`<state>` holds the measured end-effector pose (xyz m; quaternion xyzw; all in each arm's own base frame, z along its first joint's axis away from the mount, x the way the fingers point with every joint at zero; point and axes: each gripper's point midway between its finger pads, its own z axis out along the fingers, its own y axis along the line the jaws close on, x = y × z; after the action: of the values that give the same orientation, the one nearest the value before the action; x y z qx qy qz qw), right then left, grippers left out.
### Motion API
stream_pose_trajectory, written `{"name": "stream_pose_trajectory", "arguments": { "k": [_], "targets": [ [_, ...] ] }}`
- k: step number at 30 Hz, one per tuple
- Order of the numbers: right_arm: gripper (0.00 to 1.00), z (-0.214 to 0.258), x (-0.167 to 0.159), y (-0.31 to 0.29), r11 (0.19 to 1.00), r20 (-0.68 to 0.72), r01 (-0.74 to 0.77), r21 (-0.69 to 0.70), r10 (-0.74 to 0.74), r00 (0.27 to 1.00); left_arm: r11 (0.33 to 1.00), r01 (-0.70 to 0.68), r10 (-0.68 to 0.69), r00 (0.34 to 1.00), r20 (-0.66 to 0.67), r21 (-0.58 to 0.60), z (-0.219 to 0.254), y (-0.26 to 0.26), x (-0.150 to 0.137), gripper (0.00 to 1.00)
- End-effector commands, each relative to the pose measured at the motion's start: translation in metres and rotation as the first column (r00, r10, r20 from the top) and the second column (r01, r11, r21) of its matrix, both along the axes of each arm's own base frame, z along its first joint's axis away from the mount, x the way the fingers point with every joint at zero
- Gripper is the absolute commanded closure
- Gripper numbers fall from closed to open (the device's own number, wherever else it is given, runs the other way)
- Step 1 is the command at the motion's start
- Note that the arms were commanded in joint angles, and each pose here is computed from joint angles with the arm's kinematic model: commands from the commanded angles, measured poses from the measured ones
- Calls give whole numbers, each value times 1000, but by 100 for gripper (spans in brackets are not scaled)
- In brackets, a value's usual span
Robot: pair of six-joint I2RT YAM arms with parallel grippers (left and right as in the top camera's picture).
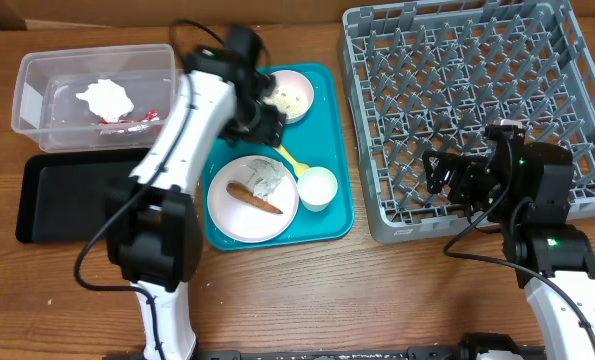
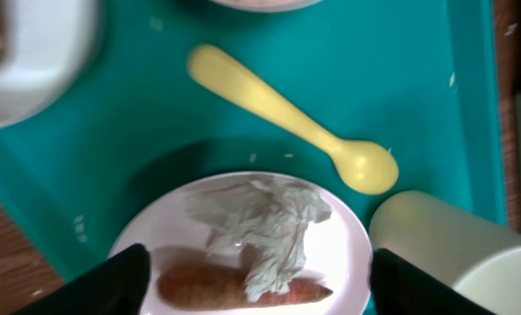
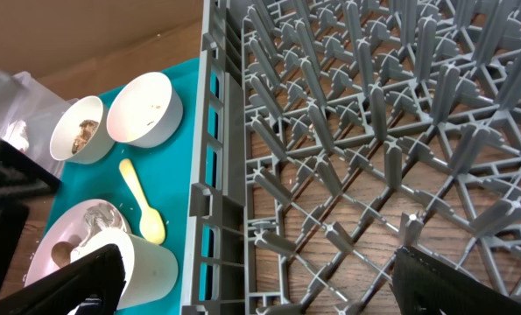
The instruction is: Sort waste into correct bins and load items into the dishwasher
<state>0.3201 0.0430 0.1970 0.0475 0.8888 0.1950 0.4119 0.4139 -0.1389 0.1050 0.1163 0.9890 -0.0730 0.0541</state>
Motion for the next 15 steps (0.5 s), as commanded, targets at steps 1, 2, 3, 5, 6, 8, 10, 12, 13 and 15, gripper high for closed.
{"name": "stream_pose_trajectory", "arguments": {
  "k": [1,2,3,5,6,8,10,12,13,15],
  "targets": [
    [0,11,4,0,1000,29,-1,-1,1,1000,995,35,-32,999,-25,89,-30,6,-17,28],
    [0,11,4,0,1000,29,-1,-1,1,1000,995,30,-27,999,-32,91,-38,7,-20,31],
    [0,11,4,0,1000,29,-1,-1,1,1000,995,31,-27,999,-36,92,-45,7,-22,34],
    [0,12,4,0,1000,33,-2,-1,2,999,995,31,-27,999,-39,93,-56,8,-25,34],
    [0,12,4,0,1000,34,-2,-1,2,999,995,31,-28,999,-37,93,-62,8,-25,36],
    [0,13,5,0,1000,37,-1,-1,1,999,995,30,-28,999,-28,90,-70,8,-25,40],
    [0,13,5,0,1000,37,-1,-1,1,999,996,30,-28,999,-15,86,-78,8,-24,48],
    [0,13,5,0,1000,37,-1,-1,1,999,996,28,-28,1000,-2,82,-84,8,-23,55],
    [0,13,5,0,1000,37,-1,-1,1,999,996,28,-28,1000,4,81,-87,7,-23,69],
    [0,13,5,0,1000,37,-1,-1,1,999,996,28,-28,1000,8,79,-90,7,-23,96]
  ]
}}
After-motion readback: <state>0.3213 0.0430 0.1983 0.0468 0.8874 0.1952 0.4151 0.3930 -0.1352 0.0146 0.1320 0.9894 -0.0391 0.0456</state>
